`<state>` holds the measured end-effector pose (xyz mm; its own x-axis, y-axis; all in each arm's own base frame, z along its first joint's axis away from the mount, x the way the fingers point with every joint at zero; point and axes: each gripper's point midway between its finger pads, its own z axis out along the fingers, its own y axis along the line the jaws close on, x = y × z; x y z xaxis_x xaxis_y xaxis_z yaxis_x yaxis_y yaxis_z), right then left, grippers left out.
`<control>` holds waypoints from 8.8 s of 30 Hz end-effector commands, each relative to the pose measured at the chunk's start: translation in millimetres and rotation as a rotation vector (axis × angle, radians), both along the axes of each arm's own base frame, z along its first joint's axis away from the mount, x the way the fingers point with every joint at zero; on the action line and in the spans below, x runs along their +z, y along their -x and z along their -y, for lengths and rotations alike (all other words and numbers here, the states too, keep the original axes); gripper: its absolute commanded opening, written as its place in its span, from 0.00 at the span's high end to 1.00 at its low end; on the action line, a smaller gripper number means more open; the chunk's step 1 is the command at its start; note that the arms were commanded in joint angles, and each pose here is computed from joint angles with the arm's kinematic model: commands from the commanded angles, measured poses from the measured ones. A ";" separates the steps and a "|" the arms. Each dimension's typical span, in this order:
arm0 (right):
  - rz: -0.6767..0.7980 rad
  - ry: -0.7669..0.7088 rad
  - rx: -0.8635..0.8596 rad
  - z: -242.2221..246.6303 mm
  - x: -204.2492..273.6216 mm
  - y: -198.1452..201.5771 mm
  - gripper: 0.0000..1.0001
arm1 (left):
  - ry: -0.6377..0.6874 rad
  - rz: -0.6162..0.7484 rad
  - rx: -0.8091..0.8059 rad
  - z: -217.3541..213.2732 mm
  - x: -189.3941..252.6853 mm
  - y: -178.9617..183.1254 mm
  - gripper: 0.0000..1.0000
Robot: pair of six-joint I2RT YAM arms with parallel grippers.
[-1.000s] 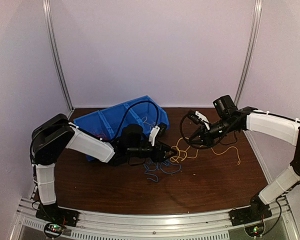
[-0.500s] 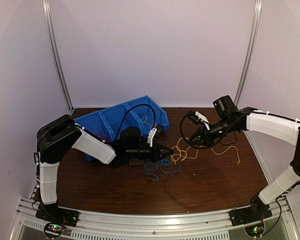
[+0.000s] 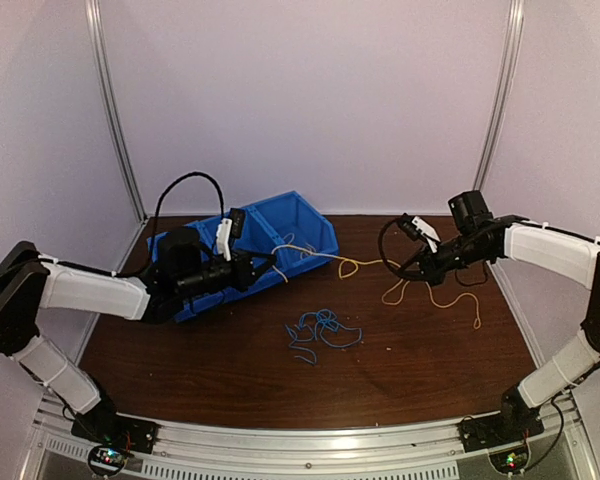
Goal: Untangle the cables
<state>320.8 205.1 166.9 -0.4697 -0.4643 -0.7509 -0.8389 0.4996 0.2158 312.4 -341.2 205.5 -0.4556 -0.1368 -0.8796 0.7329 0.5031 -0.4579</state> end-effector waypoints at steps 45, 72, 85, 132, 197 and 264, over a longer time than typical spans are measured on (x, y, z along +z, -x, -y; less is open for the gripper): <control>0.549 -0.054 -0.402 96.9 231.7 -96.5 1.00 | -0.158 0.051 0.220 -86.5 19.3 -6.3 0.49; 0.974 -0.201 -0.259 -28.1 389.5 -123.3 1.00 | -0.296 -0.017 0.449 -125.7 14.4 -23.6 0.38; 1.296 -0.427 -0.256 -94.9 461.8 -126.6 1.00 | -0.289 -0.049 0.513 -146.0 16.6 -10.8 0.37; 0.705 -0.182 -0.016 -226.6 148.9 -206.3 1.00 | -0.207 -0.134 0.498 -165.0 -21.0 30.9 0.36; 0.374 -0.034 0.115 -141.4 69.3 -96.5 0.37 | -0.254 -0.129 0.472 -144.3 -25.3 4.7 0.34; 0.636 0.721 0.561 -90.8 -119.2 34.8 1.00 | -0.287 -0.210 -0.170 23.8 -92.7 48.9 0.40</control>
